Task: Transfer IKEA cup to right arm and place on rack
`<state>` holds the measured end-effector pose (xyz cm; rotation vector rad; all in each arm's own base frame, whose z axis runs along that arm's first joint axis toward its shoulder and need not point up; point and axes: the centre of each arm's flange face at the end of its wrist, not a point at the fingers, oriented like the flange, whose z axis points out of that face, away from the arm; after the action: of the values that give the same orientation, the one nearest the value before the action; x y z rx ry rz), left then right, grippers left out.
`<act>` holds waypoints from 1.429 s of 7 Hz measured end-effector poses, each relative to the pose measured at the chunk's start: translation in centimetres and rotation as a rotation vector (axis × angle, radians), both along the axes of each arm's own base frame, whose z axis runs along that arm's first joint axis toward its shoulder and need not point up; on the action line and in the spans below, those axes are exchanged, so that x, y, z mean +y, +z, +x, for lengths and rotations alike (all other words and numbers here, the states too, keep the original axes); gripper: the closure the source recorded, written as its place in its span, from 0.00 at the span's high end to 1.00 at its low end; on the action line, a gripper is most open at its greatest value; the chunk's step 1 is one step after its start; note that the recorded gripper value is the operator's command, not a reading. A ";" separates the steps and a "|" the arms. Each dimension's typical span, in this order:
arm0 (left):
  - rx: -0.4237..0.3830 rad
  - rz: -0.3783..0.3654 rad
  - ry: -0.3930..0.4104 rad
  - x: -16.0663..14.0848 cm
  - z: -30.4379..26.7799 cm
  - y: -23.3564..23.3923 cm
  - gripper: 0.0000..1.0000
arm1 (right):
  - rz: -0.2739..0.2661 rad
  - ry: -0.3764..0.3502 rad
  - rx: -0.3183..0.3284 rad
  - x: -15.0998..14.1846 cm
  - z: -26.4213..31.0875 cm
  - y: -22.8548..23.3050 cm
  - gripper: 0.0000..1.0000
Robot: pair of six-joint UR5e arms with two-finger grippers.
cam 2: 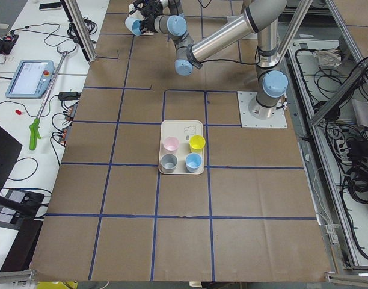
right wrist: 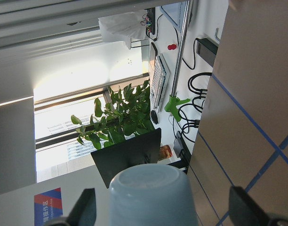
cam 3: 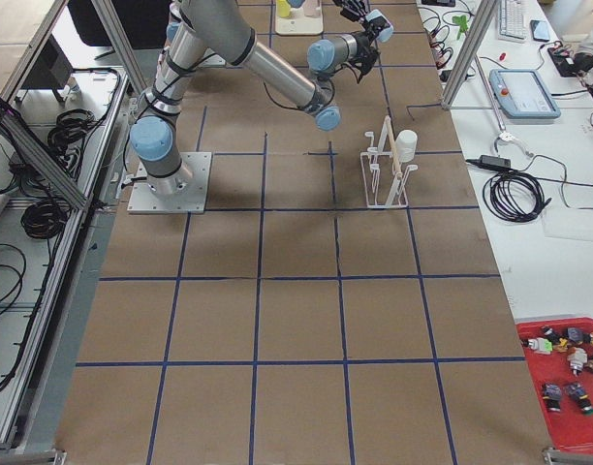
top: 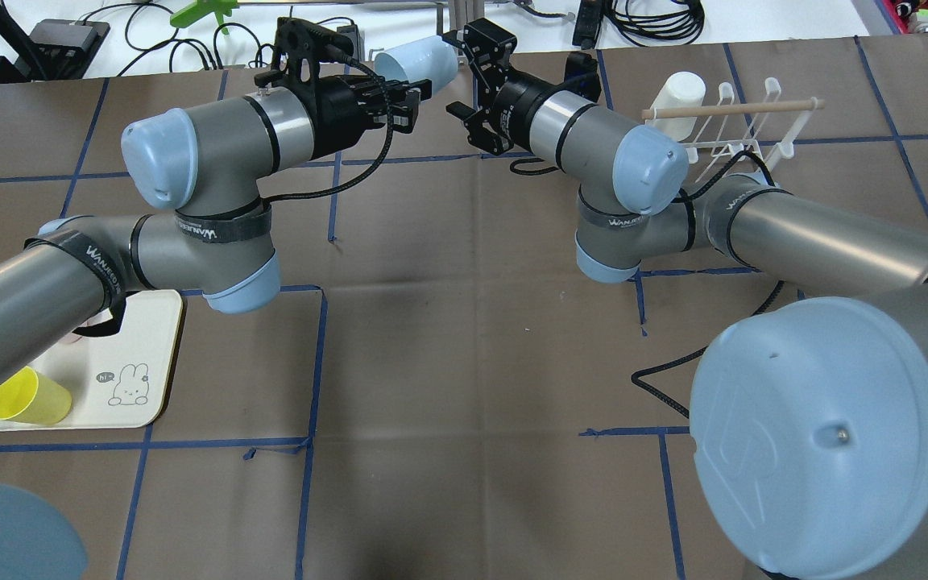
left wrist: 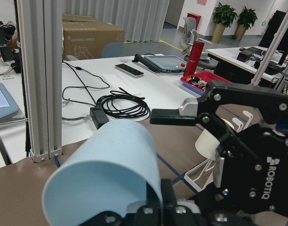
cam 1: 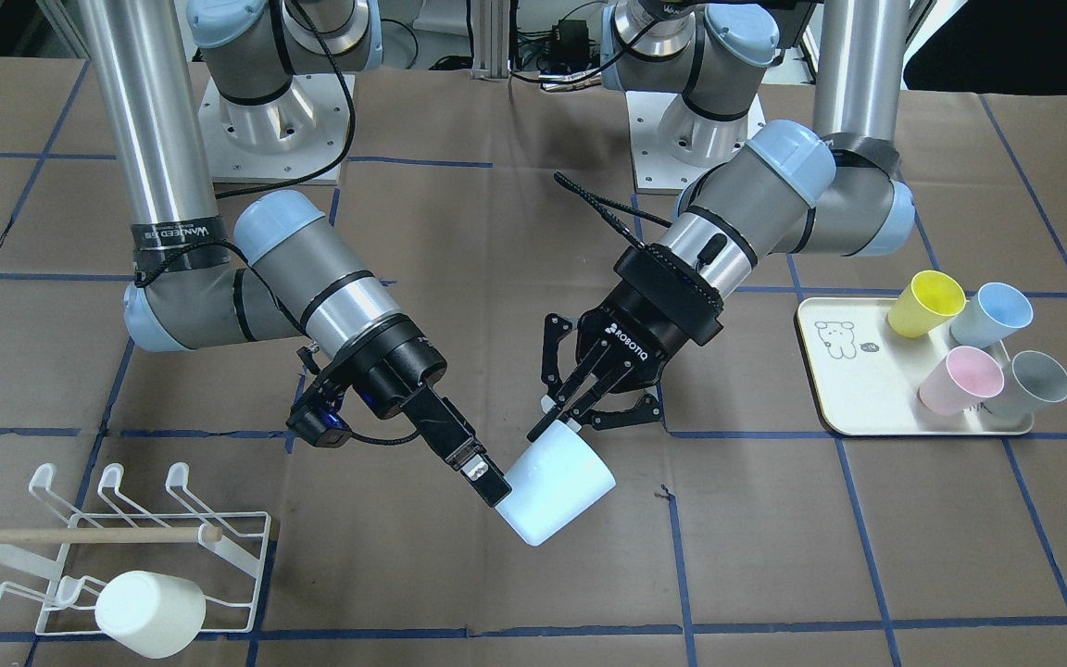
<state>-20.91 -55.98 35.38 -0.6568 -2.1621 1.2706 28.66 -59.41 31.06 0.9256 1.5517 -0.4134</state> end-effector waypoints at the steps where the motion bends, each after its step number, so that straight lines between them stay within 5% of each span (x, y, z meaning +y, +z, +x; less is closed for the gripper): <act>1: 0.000 -0.001 0.001 0.0 0.0 0.1 0.00 | 0.003 -0.003 -0.017 -0.4 0.1 0.6 1.00; 8: 0.000 0.001 0.003 -0.1 0.0 0.0 0.00 | 0.009 0.030 -0.042 -2.1 3.2 -0.5 0.99; 9: 0.000 0.000 0.004 -0.1 0.0 0.1 0.00 | 0.012 0.030 -0.043 -2.2 3.1 -0.6 0.91; 10: 0.000 -0.002 0.004 -0.1 0.0 0.2 0.01 | 0.013 0.029 -0.042 -2.2 3.1 -0.6 0.71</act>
<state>-20.93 -56.07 35.58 -0.6542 -2.1636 1.2748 31.76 -61.58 30.42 0.9148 1.5293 -0.3612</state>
